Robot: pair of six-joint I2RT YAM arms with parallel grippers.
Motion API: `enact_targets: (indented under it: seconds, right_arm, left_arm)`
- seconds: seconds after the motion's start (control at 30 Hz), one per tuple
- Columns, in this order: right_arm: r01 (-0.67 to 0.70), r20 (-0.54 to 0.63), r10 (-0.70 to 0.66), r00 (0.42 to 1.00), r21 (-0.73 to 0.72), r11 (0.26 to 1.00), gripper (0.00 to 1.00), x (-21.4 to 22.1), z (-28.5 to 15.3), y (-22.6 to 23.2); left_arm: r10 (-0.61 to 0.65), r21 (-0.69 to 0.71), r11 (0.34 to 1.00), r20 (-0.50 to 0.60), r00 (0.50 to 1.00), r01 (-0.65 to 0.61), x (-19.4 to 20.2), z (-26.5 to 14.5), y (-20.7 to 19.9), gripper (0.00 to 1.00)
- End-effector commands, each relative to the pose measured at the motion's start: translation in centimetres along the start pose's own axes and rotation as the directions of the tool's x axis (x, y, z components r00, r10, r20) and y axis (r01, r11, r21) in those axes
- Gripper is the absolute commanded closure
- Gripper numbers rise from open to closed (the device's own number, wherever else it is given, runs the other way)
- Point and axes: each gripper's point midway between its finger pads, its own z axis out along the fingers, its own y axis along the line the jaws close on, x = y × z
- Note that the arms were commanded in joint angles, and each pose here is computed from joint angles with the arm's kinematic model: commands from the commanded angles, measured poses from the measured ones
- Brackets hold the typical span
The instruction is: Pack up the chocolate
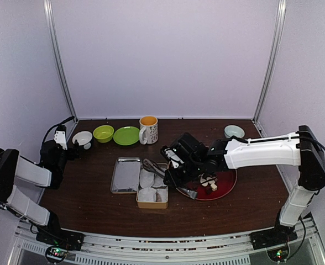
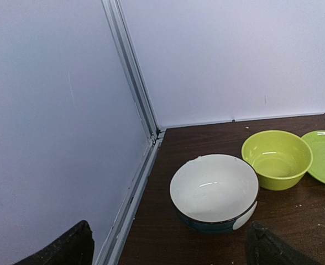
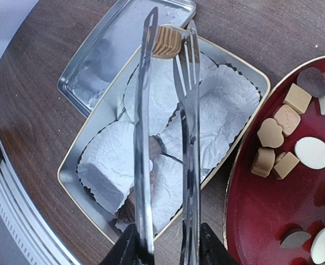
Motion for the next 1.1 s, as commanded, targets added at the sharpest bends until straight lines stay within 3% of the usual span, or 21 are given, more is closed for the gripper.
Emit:
enact_targets:
  seconds: [0.0, 0.53, 0.8, 1.07]
  right_arm:
    - [-0.004, 0.051, 0.003, 0.999, 0.021, 1.0, 0.66, -1.7, -0.5, 0.1]
    - [0.0, 0.089, -0.004, 0.996, 0.044, 0.999, 0.62, -2.2, -2.7, -0.3]
    - [-0.014, 0.105, 0.003, 0.995, 0.108, 0.994, 0.62, -0.7, -6.9, -2.2]
    - [-0.056, 0.0, 0.058, 0.998, 0.282, 0.958, 0.62, 3.3, -9.4, -7.0]
  left_arm:
    - [-0.022, -0.009, 1.0, 0.047, 0.999, 0.023, -1.0, 0.0, 0.4, 0.02]
    - [-0.022, -0.009, 1.0, 0.048, 0.999, 0.022, -1.0, 0.0, 0.4, 0.02]
    - [-0.022, -0.009, 1.0, 0.047, 0.999, 0.022, -1.0, 0.0, 0.3, 0.02]
    - [-0.022, -0.009, 1.0, 0.048, 0.999, 0.022, -1.0, 0.0, 0.4, 0.02]
